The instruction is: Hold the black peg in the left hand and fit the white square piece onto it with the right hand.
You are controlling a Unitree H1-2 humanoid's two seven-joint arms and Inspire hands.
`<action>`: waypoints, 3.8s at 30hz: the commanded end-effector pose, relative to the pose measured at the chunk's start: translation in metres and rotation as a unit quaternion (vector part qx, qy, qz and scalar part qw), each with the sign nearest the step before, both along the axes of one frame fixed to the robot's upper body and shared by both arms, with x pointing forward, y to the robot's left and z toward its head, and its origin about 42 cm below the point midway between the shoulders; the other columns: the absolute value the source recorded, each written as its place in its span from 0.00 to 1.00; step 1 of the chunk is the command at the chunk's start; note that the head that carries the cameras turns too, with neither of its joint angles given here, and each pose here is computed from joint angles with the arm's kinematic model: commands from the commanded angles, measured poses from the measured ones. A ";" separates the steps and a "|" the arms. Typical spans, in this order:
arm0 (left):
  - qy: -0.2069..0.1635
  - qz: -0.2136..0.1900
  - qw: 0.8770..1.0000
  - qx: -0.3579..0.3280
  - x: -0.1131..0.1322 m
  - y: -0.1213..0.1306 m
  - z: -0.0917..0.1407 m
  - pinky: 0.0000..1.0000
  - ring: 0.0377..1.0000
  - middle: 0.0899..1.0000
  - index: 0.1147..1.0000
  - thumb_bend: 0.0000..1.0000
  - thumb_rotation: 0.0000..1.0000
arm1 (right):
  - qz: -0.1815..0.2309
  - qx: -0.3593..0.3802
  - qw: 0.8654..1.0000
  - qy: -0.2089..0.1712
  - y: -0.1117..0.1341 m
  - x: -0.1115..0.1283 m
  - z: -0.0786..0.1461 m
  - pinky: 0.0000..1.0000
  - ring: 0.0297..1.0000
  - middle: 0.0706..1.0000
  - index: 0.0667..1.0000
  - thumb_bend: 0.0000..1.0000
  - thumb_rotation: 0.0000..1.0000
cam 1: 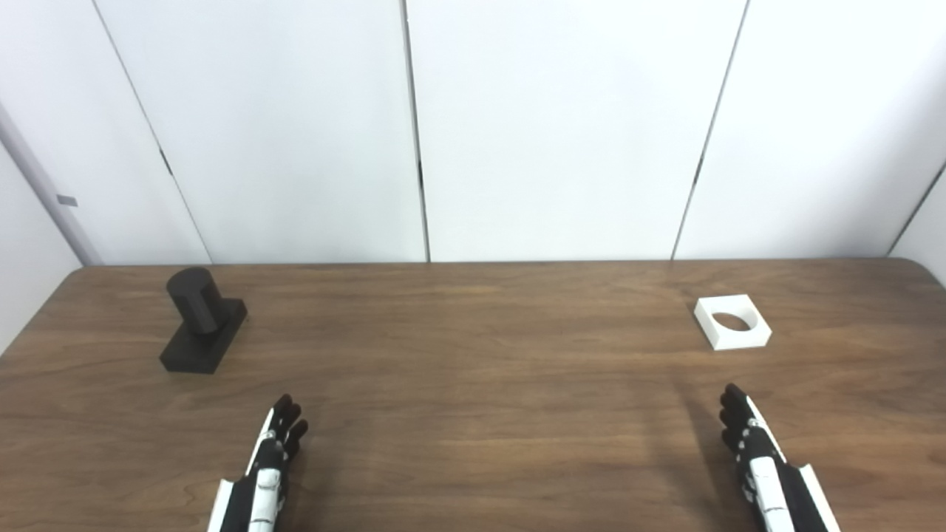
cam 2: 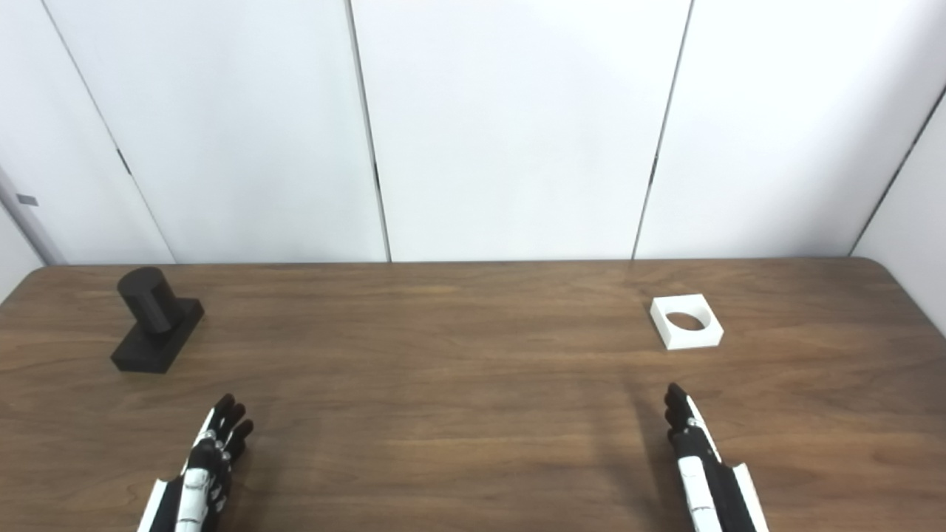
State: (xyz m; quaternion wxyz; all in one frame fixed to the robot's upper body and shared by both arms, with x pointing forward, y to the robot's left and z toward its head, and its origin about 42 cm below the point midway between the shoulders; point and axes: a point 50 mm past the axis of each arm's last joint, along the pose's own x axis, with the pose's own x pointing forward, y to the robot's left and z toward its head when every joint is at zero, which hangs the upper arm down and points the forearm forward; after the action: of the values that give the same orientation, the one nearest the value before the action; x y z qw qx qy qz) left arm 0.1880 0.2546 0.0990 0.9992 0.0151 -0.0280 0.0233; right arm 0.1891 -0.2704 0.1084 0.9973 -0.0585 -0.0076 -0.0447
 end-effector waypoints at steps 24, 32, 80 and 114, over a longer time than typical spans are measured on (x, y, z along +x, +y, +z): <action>0.026 0.005 1.000 -0.016 0.001 -0.031 -0.013 0.94 0.94 0.95 0.95 0.66 1.00 | -0.001 0.016 1.000 0.006 -0.008 0.002 0.002 1.00 1.00 0.99 0.98 0.51 1.00; 0.026 0.002 1.000 -0.012 0.005 -0.048 -0.017 0.90 0.93 0.93 0.92 0.64 0.98 | 0.005 0.029 1.000 -0.001 -0.021 0.006 -0.005 1.00 1.00 1.00 1.00 0.57 1.00; -0.026 0.129 0.984 0.122 0.025 -0.011 0.067 0.82 0.91 0.92 0.94 0.53 0.56 | -0.002 -0.022 1.000 -0.002 -0.040 0.003 -0.004 1.00 0.94 0.90 0.89 0.70 1.00; 0.106 0.304 0.790 0.521 0.119 0.092 0.124 1.00 0.98 0.97 0.90 0.81 0.65 | -0.015 -0.022 1.000 0.005 -0.039 0.000 0.003 0.85 0.84 0.82 0.83 0.80 1.00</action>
State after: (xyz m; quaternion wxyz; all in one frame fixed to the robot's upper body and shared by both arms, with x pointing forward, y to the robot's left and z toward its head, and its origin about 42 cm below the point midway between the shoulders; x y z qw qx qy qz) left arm 0.2996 0.3447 0.2106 0.7945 0.5230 0.0973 0.2929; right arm 0.1925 -0.3130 0.1108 0.9949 -0.0772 -0.0092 -0.0637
